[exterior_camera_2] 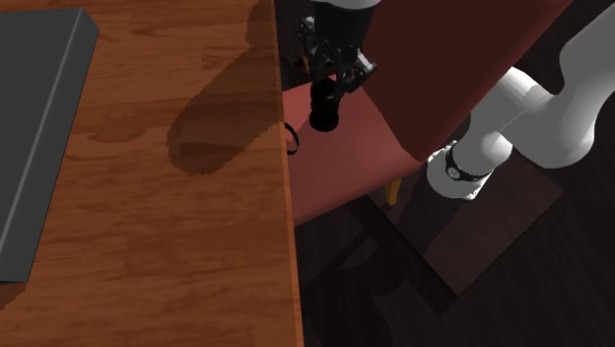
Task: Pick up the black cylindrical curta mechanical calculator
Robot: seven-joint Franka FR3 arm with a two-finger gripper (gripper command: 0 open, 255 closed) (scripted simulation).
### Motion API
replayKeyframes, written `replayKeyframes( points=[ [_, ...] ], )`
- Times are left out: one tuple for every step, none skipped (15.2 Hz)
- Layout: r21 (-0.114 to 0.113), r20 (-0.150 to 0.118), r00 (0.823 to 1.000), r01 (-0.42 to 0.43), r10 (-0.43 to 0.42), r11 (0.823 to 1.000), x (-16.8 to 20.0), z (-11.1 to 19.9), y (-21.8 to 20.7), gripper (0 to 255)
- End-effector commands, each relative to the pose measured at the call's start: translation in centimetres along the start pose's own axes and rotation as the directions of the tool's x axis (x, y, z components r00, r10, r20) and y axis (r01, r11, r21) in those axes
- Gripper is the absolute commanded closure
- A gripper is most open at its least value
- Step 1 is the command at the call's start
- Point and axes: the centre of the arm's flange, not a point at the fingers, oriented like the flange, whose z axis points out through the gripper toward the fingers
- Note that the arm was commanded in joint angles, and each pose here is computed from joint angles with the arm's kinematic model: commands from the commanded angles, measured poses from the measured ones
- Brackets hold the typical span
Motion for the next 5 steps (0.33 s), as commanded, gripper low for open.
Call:
replayKeyframes(
  points=[
    [0.001,0.001,1.000,0.000,0.000,1.000,0.0,-1.1,0.0,255],
    [0.001,0.001,1.000,0.000,0.000,1.000,0.0,-1.6,0.1,255],
    [0.001,0.001,1.000,0.000,0.000,1.000,0.0,-2.1,0.1,255],
    [0.001,0.001,1.000,0.000,0.000,1.000,0.0,-2.2,0.1,255],
    [0.001,0.001,1.000,0.000,0.000,1.000,0.0,-2.2,0.1,255]
  ],
)
